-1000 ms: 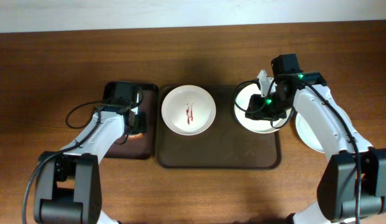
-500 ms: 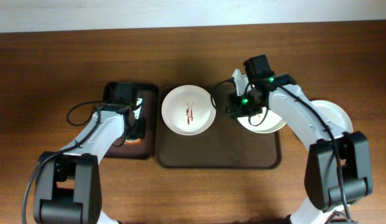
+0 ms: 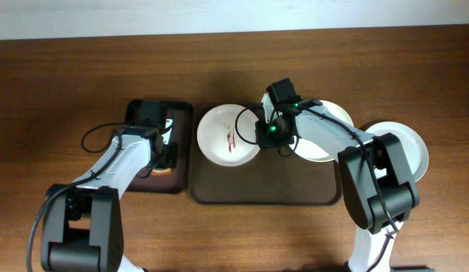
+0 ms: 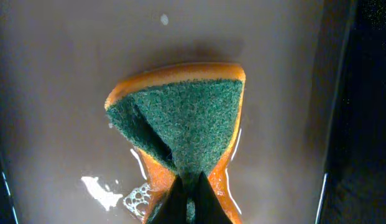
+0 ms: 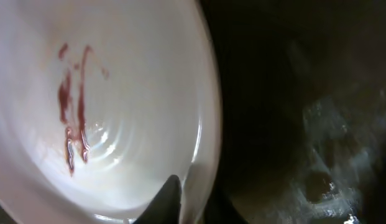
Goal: Clean dirty plates on tray and stack at the side
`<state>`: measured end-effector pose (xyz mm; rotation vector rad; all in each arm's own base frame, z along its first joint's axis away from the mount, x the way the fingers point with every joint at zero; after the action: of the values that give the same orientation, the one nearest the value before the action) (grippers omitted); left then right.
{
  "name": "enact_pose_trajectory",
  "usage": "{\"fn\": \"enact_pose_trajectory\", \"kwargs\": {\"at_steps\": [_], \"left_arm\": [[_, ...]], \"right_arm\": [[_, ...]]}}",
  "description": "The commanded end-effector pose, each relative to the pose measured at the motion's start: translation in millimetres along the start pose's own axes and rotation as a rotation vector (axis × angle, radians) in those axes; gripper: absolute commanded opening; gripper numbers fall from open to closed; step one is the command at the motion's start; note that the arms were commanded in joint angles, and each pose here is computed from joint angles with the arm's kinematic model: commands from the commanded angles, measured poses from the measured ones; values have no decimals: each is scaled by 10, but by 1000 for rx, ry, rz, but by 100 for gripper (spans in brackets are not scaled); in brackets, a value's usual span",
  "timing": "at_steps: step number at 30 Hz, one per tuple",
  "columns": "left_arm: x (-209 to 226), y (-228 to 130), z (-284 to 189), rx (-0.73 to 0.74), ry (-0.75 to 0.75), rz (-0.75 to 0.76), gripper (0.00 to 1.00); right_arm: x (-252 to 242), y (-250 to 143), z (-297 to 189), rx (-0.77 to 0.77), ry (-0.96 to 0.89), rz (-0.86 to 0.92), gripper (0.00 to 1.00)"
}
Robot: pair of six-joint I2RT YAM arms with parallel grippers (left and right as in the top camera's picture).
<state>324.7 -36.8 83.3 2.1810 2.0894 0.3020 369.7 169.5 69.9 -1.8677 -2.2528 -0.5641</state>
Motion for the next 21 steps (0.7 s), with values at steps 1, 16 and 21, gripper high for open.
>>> {"fn": "enact_pose_trajectory", "kwargs": {"at_steps": [1,16,21], "left_arm": [[-35,25,53,-5,-25,12,0],[-15,327,-679,-311,-72,-9,0],[15,350,-1038,-426,-82,-16,0]], "right_arm": [[-14,-112,-16,65,-31,32,7],[-46,-347,-70,193,-60,72,4],[-47,-353,-71,197,-60,73,4]]}}
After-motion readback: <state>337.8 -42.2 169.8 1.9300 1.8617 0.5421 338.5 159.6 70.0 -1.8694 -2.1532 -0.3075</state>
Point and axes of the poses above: each gripper's point midway between its finger pads, its own z axis out along the fingers, its own x axis along the line the jaws close on, y = z × x, the point moved 7 cm from there along -z, back along the fingers, and after that the axes turned 4 degrees about -z, right-handed, at the moved point
